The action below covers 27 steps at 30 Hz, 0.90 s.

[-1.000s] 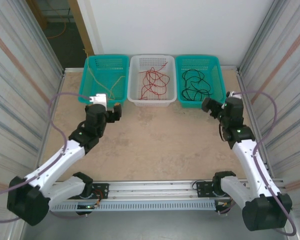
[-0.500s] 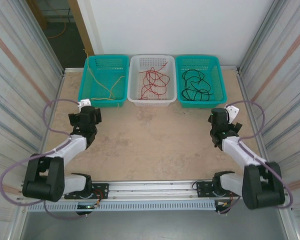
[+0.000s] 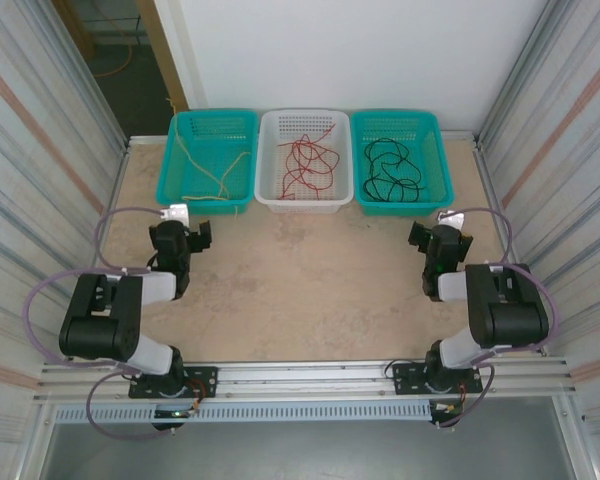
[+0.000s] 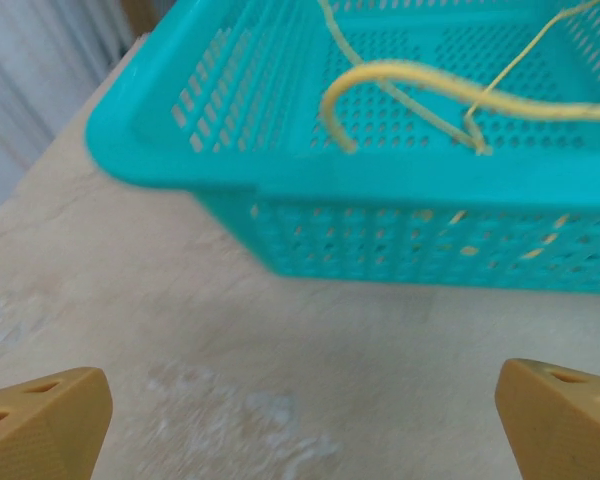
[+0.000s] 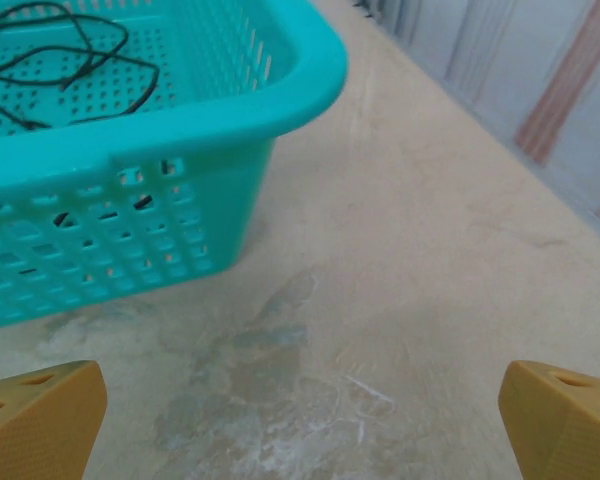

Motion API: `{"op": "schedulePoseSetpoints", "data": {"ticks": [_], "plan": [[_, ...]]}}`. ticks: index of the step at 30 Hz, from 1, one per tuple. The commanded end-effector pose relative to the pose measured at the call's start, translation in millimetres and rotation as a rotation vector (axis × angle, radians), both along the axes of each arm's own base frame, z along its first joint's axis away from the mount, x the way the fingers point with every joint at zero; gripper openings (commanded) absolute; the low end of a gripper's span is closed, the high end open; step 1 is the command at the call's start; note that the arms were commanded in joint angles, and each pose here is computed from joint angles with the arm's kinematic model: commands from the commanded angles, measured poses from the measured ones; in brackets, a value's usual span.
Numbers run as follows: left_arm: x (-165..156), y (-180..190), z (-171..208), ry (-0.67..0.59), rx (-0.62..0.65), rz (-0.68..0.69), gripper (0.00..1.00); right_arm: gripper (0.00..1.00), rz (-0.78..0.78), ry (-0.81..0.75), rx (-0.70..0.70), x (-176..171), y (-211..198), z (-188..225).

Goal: Untangle the cables

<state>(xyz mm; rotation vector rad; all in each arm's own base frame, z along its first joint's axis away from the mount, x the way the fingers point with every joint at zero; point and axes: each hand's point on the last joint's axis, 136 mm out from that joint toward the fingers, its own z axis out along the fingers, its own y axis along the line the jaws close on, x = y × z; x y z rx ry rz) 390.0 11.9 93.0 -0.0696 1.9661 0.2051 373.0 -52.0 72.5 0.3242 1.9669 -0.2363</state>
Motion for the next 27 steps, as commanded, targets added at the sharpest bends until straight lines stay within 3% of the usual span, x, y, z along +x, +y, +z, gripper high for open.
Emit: {"op": "schedulePoseSetpoints", "data": {"ticks": [1, 3, 27], "plan": [[2.3, -5.7, -1.4, -0.009, -0.015, -0.052, 0.99, 0.99, 0.16, -0.034, 0.062, 20.1, 21.6, 9.2], [3.7, 0.1, 2.1, -0.049, -0.02, -0.04, 0.99, 0.99, 0.158, -0.016, 0.076, 18.4, 20.3, 8.6], [2.6, -2.4, 0.5, -0.023, -0.016, -0.043, 0.99, 0.99, 0.156, -0.027, 0.061, 19.5, 21.4, 9.9]]}}
